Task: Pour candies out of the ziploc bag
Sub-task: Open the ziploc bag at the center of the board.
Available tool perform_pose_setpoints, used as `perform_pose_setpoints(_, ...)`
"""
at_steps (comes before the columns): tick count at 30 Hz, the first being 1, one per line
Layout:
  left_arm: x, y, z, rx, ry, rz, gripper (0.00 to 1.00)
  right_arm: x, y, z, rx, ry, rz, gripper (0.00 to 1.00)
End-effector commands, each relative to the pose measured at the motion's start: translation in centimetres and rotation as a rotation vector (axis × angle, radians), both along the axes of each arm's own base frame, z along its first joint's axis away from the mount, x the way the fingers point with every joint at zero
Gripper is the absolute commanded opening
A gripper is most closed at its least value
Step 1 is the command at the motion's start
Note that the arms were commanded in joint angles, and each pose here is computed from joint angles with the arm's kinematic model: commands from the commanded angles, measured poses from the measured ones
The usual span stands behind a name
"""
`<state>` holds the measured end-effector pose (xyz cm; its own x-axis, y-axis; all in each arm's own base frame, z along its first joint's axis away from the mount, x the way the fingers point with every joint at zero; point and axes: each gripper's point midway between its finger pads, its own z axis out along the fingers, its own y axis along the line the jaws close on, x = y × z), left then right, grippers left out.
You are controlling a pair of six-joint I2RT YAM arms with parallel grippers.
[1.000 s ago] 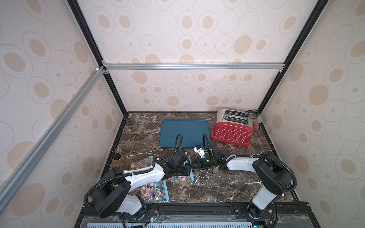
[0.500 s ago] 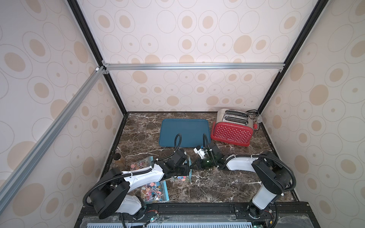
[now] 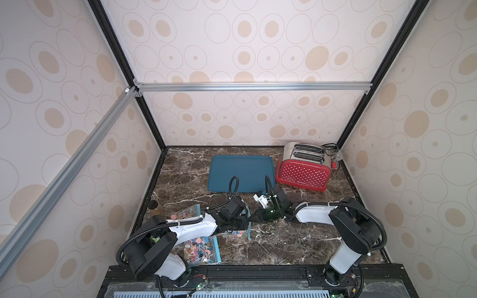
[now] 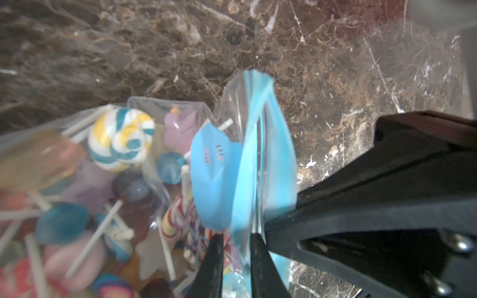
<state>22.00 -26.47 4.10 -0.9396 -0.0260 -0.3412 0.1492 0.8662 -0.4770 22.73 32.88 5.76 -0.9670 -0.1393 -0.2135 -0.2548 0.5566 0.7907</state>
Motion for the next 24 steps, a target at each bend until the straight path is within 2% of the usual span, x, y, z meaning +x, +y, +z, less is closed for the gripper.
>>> perform_pose_setpoints(1, 1.2, -1.0, 1.1, -0.040, -0.022, 0.016, 0.19, 0.0, 0.5, 0.6, 0.024, -0.003, 0.018, 0.00)
perform_pose_setpoints(6, 1.3, -1.3, 1.5, -0.063, -0.030, 0.015, 0.10, 0.0, 0.5, 0.5, 0.021, -0.001, 0.019, 0.00)
perform_pose_setpoints(8, 1.3, -1.4, 1.6, -0.069, -0.031, 0.015, 0.00, 0.0, 0.5, 0.5, 0.019, -0.002, 0.017, 0.00)
perform_pose_setpoints(18, 1.4, -1.2, 1.9, -0.077, -0.045, 0.031, 0.00, 0.4, -0.2, 0.0, -0.056, -0.003, -0.006, 0.00)
perform_pose_setpoints(24, 1.4, -1.2, 1.7, -0.078, -0.042, 0.033, 0.00, 1.2, 0.1, 0.4, -0.076, -0.008, -0.021, 0.11)
